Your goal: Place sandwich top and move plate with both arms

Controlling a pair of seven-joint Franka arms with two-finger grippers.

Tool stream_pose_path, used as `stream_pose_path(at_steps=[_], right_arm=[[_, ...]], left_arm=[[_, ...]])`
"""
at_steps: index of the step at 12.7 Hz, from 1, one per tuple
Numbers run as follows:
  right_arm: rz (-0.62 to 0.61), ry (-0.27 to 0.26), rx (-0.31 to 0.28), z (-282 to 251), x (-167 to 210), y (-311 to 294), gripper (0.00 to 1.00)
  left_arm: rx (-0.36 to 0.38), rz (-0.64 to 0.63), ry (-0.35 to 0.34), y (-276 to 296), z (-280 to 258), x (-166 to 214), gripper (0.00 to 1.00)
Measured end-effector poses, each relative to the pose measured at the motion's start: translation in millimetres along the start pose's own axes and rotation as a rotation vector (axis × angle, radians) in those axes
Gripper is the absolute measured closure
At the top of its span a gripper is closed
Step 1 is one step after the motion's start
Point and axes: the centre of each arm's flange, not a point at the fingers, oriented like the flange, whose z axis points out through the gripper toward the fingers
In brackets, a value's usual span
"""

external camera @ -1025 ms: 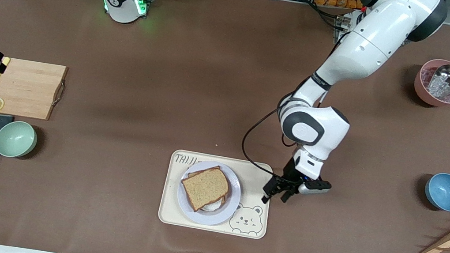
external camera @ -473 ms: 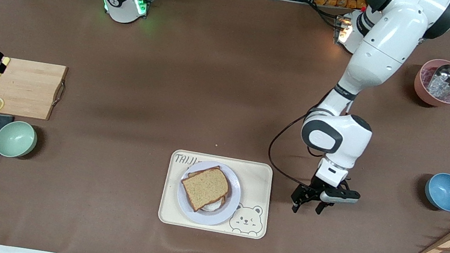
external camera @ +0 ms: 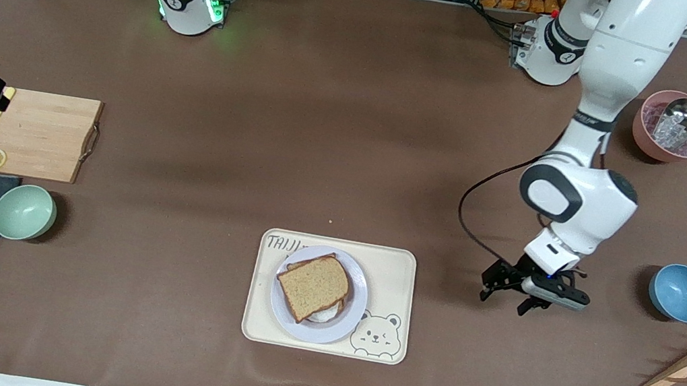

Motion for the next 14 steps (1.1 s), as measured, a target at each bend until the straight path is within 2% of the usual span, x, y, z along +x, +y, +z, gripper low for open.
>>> stream_pose_path(at_steps=[2,4,9,11,14], right_arm=[[0.001,-0.003,0.0,0,0,0,0.0],[0.003,-0.005,0.0,0,-1,1,0.0],[0.005,-0.007,0.0,0,-1,2,0.0],[0.005,-0.007,0.0,0,-1,2,0.0],[0.006,-0.008,0.0,-1,-1,3,0.0]], left_arm=[[0.003,0.069,-0.122,-10,-30,10,0.0],[0.037,0.088,-0.271,-16,-68,24,0.0],[0.18,0.013,-0.575,9,-184,55,0.0],[0.19,-0.022,-0.654,21,-243,74,0.0],[0.215,-0.121,-0.682,36,-301,99,0.0]])
